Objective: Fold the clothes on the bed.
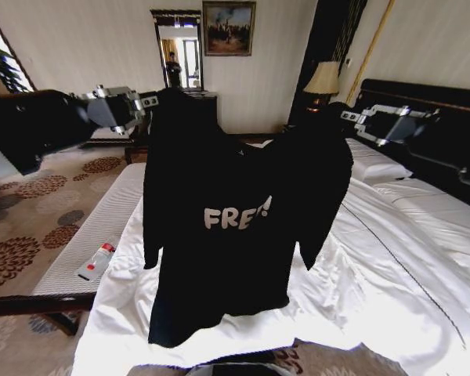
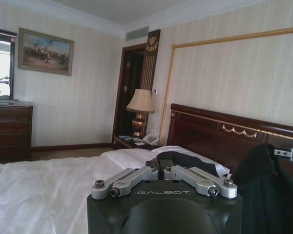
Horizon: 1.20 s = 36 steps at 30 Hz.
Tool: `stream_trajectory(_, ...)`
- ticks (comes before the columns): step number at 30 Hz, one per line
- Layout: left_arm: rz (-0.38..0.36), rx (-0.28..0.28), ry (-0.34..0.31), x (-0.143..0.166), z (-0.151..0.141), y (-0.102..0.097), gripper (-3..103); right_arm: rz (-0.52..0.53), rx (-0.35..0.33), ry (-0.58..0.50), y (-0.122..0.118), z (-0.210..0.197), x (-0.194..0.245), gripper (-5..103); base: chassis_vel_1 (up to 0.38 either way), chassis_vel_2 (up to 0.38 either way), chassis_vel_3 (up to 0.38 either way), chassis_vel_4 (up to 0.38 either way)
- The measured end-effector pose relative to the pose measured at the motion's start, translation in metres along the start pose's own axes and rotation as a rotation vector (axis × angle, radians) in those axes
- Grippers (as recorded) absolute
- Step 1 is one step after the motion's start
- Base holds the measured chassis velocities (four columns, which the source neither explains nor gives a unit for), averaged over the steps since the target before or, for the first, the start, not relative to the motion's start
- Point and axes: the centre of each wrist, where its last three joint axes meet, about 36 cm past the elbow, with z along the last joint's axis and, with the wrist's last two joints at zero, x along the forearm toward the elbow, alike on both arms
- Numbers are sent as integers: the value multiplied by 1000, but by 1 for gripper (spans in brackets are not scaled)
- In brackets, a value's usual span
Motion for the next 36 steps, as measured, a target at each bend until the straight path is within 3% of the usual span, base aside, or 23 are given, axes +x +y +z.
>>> stream_trajectory(4, -19, -5, 14, -13, 8, 8, 0, 25, -34, 39, -13, 19, -16, 0, 0, 0, 0, 0)
stream_trajectory(7, -66, -12, 38, -33, 21, 25, 0, 38, -77, 101, -27, 54, -41, 0, 0, 0, 0, 0)
stream_trajectory(10, -132, -25, 76, -67, 53, 50, 0, 76, -134, 145, -45, 94, -79, 0, 0, 0, 0, 0)
stream_trajectory(11, -132, -25, 76, -67, 53, 50, 0, 76, -134, 145, -45, 94, -79, 0, 0, 0, 0, 0)
stream_trajectory(14, -179, -40, 97, -104, 87, 66, 0, 115, -186, 170, -73, 126, -124, 0, 0, 0, 0, 0)
stream_trajectory(16, -184, -38, 99, -113, 92, 69, 0, 130, -192, 172, -80, 134, -134, 0, 0, 0, 0, 0)
stream_trajectory(24, -286, 18, 168, -217, 155, 113, 0, 269, -196, 154, -141, 196, -212, 0, 0, 0, 0, 0)
stream_trajectory(33, -330, 48, 232, -294, 197, 134, 0, 352, -186, 156, -172, 239, -268, 0, 0, 0, 0, 0)
stream_trajectory(36, -350, 53, 269, -320, 216, 144, 0, 403, -137, 169, -178, 258, -290, 0, 0, 0, 0, 0)
